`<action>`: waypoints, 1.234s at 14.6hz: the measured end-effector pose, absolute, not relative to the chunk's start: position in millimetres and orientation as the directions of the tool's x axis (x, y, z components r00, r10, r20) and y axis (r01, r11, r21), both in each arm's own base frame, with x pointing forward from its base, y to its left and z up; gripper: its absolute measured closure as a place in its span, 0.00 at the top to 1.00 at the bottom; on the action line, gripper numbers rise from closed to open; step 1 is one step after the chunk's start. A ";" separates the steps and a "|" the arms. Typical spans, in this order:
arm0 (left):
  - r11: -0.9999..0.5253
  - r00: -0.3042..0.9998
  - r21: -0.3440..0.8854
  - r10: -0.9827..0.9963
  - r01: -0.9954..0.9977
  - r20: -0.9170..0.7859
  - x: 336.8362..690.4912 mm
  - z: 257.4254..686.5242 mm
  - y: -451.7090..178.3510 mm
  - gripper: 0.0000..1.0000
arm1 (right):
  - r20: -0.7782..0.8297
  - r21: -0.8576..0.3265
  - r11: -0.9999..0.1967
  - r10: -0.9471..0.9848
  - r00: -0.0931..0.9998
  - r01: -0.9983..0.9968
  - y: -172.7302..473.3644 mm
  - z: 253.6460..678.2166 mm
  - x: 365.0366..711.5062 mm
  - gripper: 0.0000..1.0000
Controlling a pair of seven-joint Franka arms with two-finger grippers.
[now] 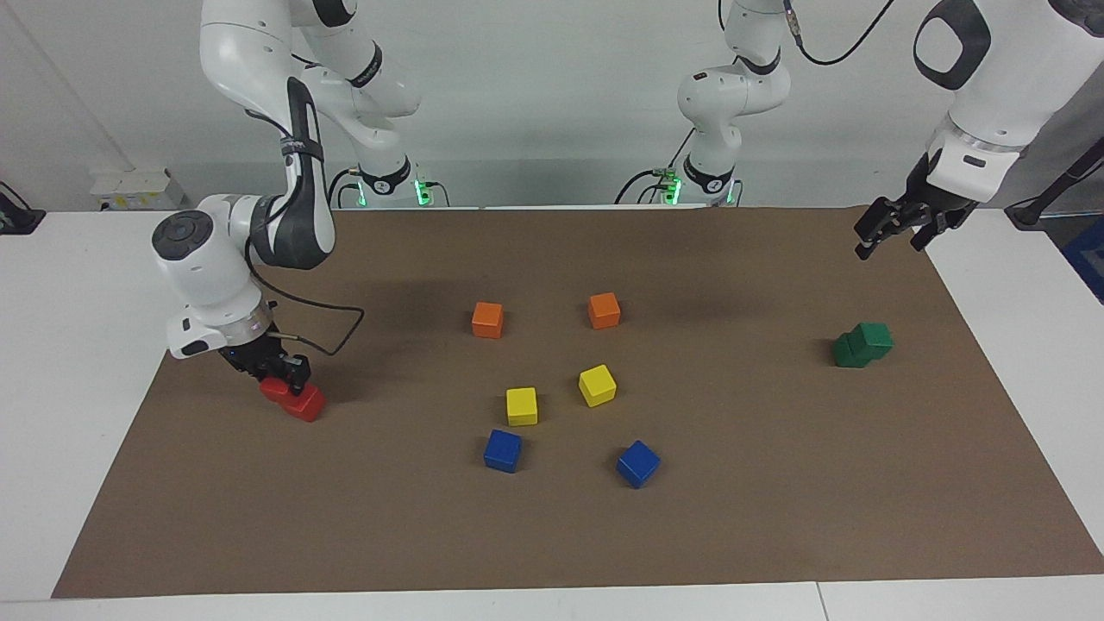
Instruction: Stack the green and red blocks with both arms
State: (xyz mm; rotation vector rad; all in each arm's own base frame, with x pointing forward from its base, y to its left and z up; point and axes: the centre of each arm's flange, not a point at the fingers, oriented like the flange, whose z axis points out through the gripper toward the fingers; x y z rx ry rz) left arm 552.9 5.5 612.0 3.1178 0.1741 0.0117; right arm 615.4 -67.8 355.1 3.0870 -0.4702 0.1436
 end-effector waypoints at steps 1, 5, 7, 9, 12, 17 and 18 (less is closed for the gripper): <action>-0.994 0.994 0.018 0.109 0.109 -0.003 551.2 614.6 1.0 1.00 | 0.093 0.002 -0.955 -0.296 0.951 -0.298 -67.8 355.2 615.4 0.99; -0.995 0.995 0.018 0.097 0.097 -0.005 544.5 625.5 -8.2 1.00 | 0.095 0.001 -0.955 -0.296 0.950 -0.298 -67.7 355.6 615.5 1.00; -0.995 0.995 0.019 0.097 0.097 -0.003 543.8 626.7 -7.7 1.00 | 0.102 0.000 -0.956 -0.293 0.951 -0.295 -66.0 358.7 617.3 1.00; -0.995 0.995 0.019 0.099 0.099 -0.003 543.8 626.6 -6.6 1.00 | 0.122 -0.005 -0.960 -0.279 0.953 -0.280 -57.1 370.8 623.9 1.00; -0.995 0.995 0.019 0.097 0.097 -0.005 544.0 625.9 -7.9 1.00 | 0.117 -0.008 -0.967 -0.253 0.960 -0.254 -22.2 413.9 636.8 1.00; -0.996 0.996 0.019 0.090 0.090 -0.011 544.3 624.4 -11.6 1.00 | 0.114 0.003 -0.995 -0.097 0.989 -0.098 8.3 493.6 628.8 1.00; -0.996 0.996 0.019 0.090 0.090 -0.012 544.2 624.3 -11.7 1.00 | 0.094 0.010 -0.998 -0.067 0.993 -0.069 8.1 506.2 619.8 1.00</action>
